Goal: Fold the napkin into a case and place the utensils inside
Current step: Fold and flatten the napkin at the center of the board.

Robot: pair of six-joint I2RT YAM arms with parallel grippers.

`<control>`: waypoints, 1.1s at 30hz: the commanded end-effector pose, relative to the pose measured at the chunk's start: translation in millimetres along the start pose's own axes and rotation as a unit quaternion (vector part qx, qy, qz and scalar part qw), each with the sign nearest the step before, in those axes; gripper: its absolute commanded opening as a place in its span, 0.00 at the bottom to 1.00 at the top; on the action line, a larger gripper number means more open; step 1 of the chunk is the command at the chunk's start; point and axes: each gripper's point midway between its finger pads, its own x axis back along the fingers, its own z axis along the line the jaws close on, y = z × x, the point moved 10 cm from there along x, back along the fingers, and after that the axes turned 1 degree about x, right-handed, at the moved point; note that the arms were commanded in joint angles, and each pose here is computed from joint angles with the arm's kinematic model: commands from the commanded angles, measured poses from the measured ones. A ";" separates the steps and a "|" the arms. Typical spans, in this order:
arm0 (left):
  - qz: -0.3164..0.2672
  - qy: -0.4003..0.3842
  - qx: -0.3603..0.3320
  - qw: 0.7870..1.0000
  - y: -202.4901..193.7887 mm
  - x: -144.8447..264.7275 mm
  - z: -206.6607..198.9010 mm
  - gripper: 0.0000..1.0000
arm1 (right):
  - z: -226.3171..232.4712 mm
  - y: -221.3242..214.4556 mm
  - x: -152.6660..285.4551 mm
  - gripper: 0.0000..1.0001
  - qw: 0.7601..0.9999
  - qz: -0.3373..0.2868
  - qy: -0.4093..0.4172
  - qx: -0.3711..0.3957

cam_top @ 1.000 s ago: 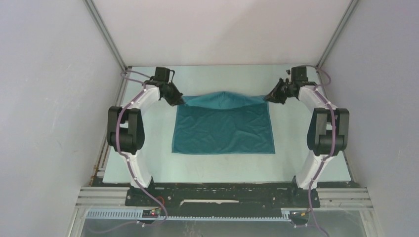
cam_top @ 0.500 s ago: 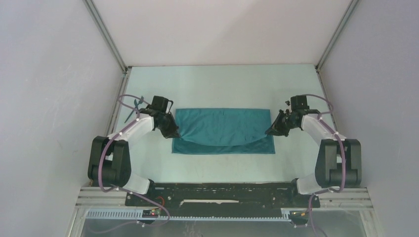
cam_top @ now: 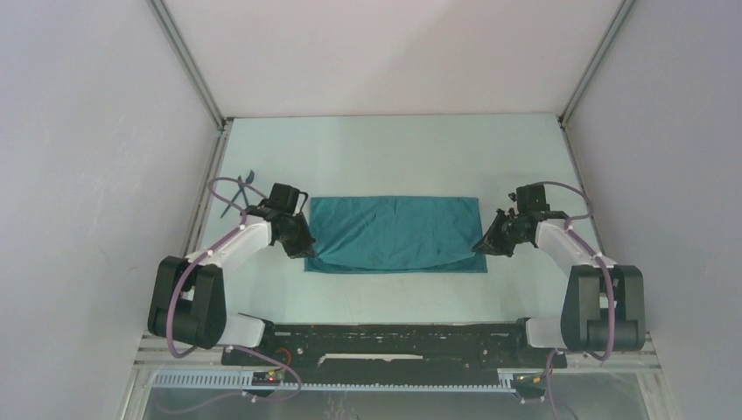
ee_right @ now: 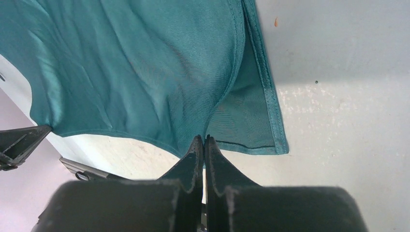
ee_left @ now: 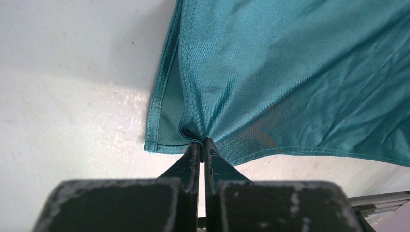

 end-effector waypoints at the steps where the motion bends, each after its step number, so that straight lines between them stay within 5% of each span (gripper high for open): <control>1: -0.018 -0.008 -0.007 1.000 -0.2 6.5 -0.1 0.00 | -1.8 -0.2 4.4 0.00 1.000 -0.024 -0.005 0.007; 33: 0.011 0.012 -0.006 1.000 -14.3 -17.8 10.1 0.00 | -26.8 -4.6 -20.3 0.00 0.999 -0.004 -0.038 -0.019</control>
